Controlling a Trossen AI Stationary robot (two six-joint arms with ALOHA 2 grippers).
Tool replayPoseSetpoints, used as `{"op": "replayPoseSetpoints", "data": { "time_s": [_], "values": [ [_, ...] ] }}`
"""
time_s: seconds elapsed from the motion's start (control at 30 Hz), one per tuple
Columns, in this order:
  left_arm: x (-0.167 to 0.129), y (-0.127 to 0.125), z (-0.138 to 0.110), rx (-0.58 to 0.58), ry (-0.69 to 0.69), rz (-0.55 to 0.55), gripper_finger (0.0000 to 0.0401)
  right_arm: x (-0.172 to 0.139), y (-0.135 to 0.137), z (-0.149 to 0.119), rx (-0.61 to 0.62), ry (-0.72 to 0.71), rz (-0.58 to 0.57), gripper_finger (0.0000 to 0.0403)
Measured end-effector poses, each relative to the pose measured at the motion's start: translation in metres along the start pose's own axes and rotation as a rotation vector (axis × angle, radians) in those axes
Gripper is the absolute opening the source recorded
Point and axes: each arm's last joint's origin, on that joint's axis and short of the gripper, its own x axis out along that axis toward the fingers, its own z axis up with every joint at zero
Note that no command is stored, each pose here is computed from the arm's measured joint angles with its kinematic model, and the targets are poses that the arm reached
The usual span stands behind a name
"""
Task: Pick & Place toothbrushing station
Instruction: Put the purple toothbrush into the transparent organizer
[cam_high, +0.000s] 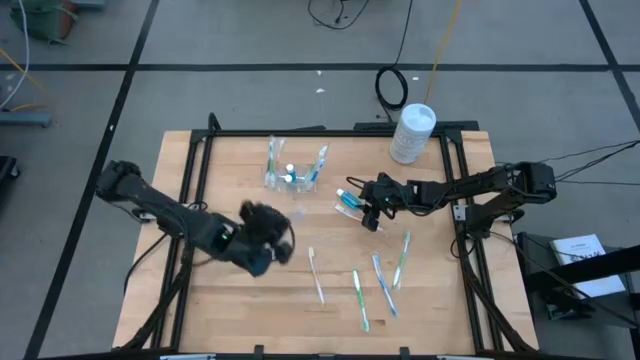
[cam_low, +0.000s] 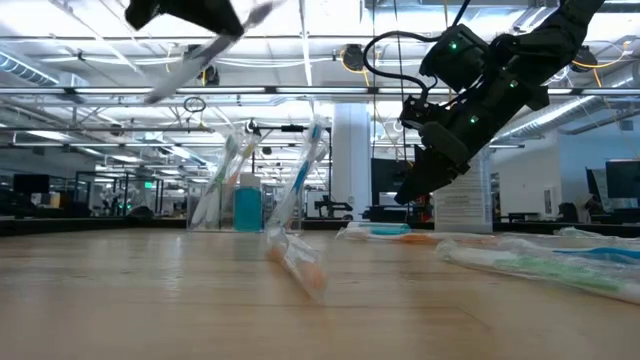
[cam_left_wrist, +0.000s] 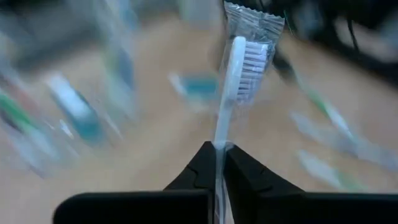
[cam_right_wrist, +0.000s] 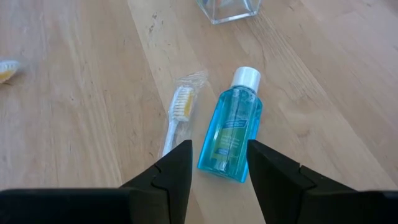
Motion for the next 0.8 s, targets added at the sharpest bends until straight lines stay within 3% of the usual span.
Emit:
{"op": "replayPoseSetpoints", "data": {
  "time_s": [0.27, 0.47, 0.63, 0.8],
  "values": [
    [0.003, 0.031, 0.037, 0.038, -0.299, 0.276, 0.0033, 0.000, 0.000, 0.000, 0.000, 0.001, 0.000, 0.0144],
    [0.036, 0.051, 0.041, 0.018, -0.316, 0.386, 0.0034, 0.000, 0.000, 0.000, 0.000, 0.001, 0.000, 0.0144],
    [0.065, 0.056, 0.050, 0.033, -0.323, 0.246, 0.0034, 0.000, 0.000, 0.000, 0.000, 0.001, 0.000, 0.0144],
    [0.092, 0.076, 0.057, 0.013, -0.470, 0.052, 0.0011, 0.000, 0.000, 0.000, 0.000, 0.001, 0.000, 0.0144]
  ]
}}
